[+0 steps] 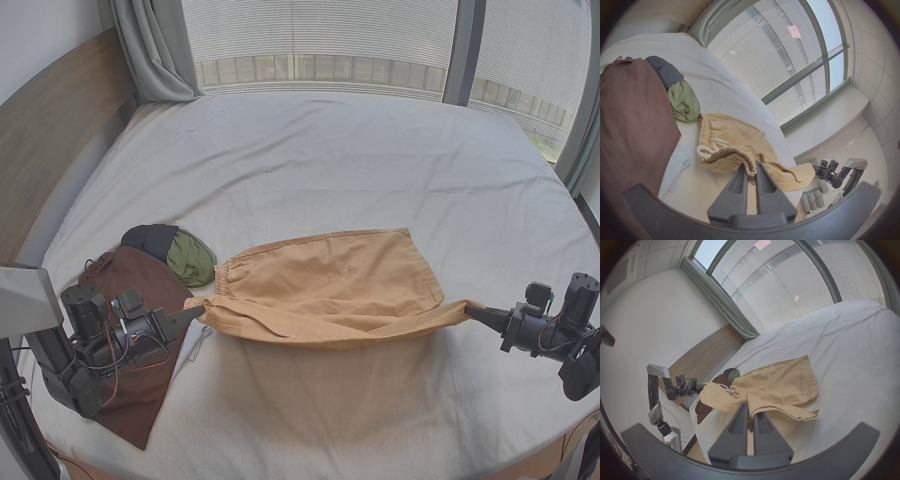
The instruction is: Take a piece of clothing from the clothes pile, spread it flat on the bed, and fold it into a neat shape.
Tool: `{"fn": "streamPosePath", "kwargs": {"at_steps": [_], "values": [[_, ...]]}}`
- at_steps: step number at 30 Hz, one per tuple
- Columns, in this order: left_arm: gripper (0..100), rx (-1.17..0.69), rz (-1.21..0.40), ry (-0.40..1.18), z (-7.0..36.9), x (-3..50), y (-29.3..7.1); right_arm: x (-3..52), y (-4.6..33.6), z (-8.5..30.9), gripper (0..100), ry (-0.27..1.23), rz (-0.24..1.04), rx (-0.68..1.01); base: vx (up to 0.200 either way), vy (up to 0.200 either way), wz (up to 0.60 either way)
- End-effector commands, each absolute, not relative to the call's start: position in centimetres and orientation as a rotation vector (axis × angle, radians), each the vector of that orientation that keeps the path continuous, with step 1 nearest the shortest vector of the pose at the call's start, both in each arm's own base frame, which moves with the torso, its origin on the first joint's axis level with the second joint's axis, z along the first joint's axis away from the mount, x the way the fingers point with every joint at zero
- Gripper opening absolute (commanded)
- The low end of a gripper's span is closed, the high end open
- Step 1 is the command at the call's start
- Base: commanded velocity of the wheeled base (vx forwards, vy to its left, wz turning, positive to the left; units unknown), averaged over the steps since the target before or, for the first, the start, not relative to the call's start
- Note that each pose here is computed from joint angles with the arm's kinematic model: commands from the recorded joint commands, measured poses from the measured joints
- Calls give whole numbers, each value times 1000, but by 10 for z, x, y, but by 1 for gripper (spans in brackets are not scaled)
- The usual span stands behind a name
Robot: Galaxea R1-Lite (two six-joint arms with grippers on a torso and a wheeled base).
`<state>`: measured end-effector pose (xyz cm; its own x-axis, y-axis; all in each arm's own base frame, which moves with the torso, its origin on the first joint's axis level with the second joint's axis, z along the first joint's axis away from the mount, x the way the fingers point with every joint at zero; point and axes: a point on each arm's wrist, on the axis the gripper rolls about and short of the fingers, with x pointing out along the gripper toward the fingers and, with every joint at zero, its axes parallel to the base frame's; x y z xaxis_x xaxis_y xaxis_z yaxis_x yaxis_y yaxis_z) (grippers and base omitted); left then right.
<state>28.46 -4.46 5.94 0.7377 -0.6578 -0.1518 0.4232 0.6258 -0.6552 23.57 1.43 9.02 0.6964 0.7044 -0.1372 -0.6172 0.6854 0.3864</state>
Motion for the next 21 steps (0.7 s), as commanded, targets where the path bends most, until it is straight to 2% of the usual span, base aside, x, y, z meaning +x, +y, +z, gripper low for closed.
{"fn": "streamPosePath", "kwargs": {"at_steps": [1,21], "values": [[0,-641,-641,398,60,286,-46,241,17,94,0,268,751,328,0,0,0],[0,-685,-620,367,67,294,-48,256,17,109,0,196,729,373,0,0,0]]}}
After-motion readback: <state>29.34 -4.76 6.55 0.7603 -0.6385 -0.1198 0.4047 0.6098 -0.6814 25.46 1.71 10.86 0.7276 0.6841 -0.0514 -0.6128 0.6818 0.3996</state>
